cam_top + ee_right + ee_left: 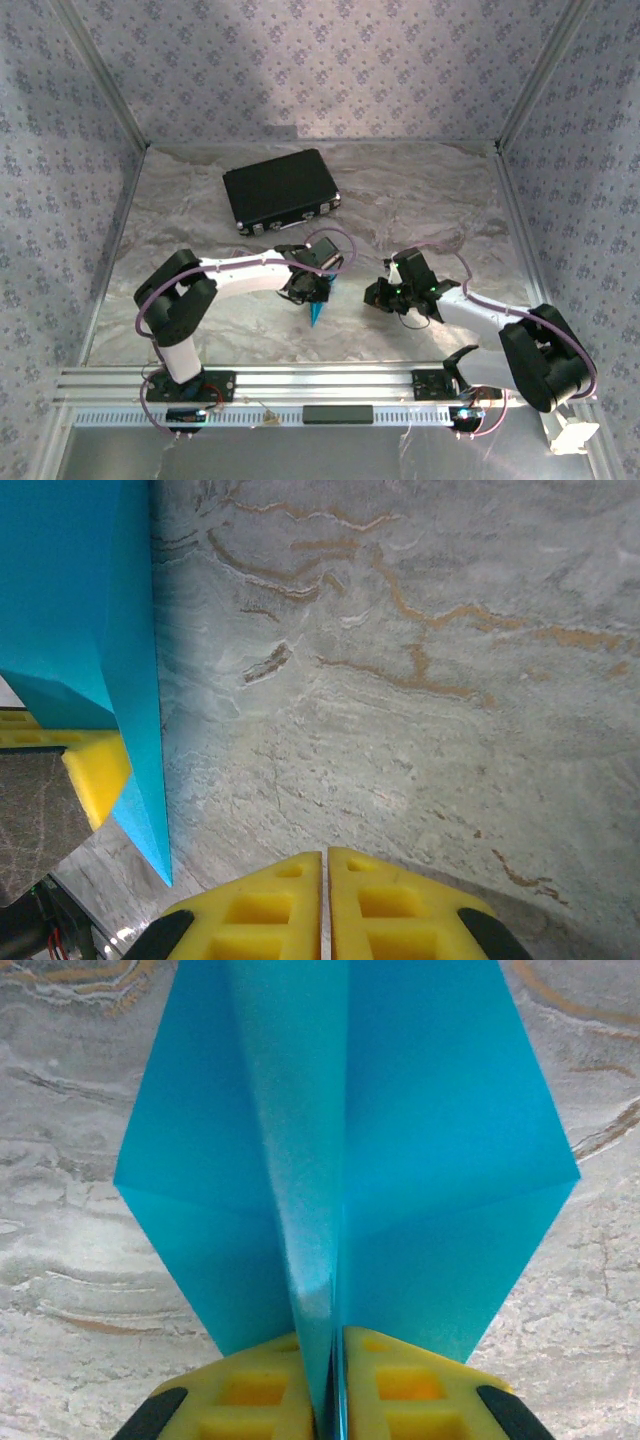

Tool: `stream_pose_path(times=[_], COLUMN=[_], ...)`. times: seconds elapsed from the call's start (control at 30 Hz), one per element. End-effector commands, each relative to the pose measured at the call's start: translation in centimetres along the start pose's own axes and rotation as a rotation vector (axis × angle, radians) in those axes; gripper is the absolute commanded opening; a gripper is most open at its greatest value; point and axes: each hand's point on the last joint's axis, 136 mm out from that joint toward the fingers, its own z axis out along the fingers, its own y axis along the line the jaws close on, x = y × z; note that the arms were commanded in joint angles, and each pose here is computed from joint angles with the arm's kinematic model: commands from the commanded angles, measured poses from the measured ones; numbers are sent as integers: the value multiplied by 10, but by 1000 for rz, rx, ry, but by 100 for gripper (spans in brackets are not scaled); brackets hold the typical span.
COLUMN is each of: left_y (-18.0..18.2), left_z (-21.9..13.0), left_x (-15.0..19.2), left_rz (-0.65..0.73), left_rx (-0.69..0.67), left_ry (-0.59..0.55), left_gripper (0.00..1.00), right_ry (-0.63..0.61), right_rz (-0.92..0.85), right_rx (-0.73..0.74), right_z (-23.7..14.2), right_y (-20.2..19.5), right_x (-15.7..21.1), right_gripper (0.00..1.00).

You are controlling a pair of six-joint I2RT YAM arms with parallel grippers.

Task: Fold a paper plane with a square sheet of paper (pick it up from the middle)
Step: Move the paper plane to the center of the table.

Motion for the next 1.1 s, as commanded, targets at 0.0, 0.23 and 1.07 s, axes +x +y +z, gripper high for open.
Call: stream_pose_path(times=[0.0,0.23,1.07], left_y=[0,2,18], left_z=[4,8,20], left_x=[1,2,13], left_rz=[-12,-12,-70], left_rx=[-1,-18,-285], left_ry=[17,18,56], left_gripper=[14,16,32], right_ry=[-15,-9,-53], right_rz=[-2,0,7], right_rx=[5,8,30], right_z=[0,2,-14], right_y=[4,3,-7], right_x=[-6,-5,-11], right_gripper=[11,11,12])
